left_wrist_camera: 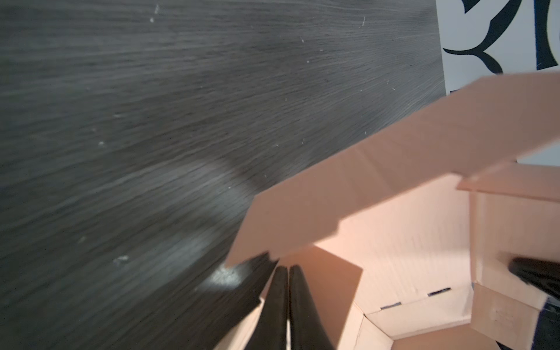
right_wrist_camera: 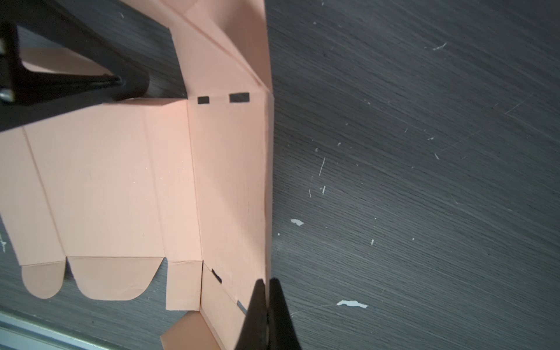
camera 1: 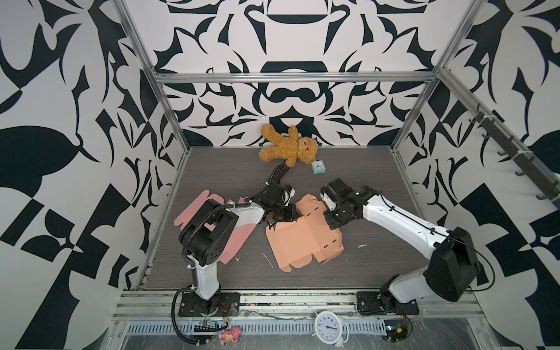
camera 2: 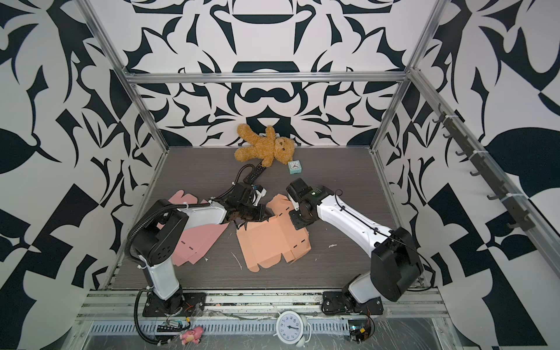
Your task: Fold the paper box
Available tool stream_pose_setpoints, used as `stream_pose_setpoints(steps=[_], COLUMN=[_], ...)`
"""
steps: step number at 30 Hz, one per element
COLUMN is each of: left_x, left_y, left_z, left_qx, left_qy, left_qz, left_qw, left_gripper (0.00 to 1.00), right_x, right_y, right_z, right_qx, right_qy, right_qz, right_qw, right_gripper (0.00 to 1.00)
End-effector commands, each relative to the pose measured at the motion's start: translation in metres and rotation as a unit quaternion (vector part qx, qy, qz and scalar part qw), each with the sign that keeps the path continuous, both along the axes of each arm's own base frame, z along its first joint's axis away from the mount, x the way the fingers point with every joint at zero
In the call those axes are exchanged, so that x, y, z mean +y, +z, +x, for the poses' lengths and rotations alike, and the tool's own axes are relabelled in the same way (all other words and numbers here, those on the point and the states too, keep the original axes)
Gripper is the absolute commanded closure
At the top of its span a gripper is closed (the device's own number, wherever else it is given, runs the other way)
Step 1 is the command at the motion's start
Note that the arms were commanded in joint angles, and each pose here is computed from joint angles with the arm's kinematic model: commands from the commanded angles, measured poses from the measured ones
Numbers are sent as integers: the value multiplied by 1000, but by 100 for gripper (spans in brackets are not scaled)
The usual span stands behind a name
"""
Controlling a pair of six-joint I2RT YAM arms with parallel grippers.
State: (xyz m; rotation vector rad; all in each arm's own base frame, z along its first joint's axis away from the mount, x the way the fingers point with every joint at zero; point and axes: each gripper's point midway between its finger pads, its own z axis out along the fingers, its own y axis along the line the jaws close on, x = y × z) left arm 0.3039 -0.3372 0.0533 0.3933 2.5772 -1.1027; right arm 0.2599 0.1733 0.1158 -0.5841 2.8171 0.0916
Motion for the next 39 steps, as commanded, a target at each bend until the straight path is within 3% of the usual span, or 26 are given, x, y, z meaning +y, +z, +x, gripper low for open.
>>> stream_pose_setpoints(steps=[1, 6, 16, 23, 28, 34, 39], left_x=[-1, -1, 28, 71, 98, 87, 61], left_y=[7, 5, 52, 91, 90, 72, 63], left_z=[-6, -13, -23, -8, 19, 49, 53], left_qx=[-6, -3, -44, -70, -64, -36, -19], left_qy=[-5, -11, -32, 19, 74, 73, 41], left_qz=[-3, -4, -84, -114, -105, -114, -108], left_qw=[1000, 1000, 995, 991, 990, 990, 993], left_gripper=[91, 91, 89, 89, 88, 86, 84], right_x=[4, -3, -8, 13, 28, 43, 48], right_y=[17, 20, 43, 54, 62, 64, 64], right_z=[10, 13, 10, 13, 15, 17, 24], right_qx=[-28, -38, -95, -152, -188, -222, -241], right_qy=[6, 7, 81, 142, 176, 208, 218], right_qz=[2, -21, -128, -178, -200, -235, -241], right_qw=[1000, 999, 984, 962, 945, 923, 915], right_gripper=[100, 100, 100, 100, 100, 100, 100])
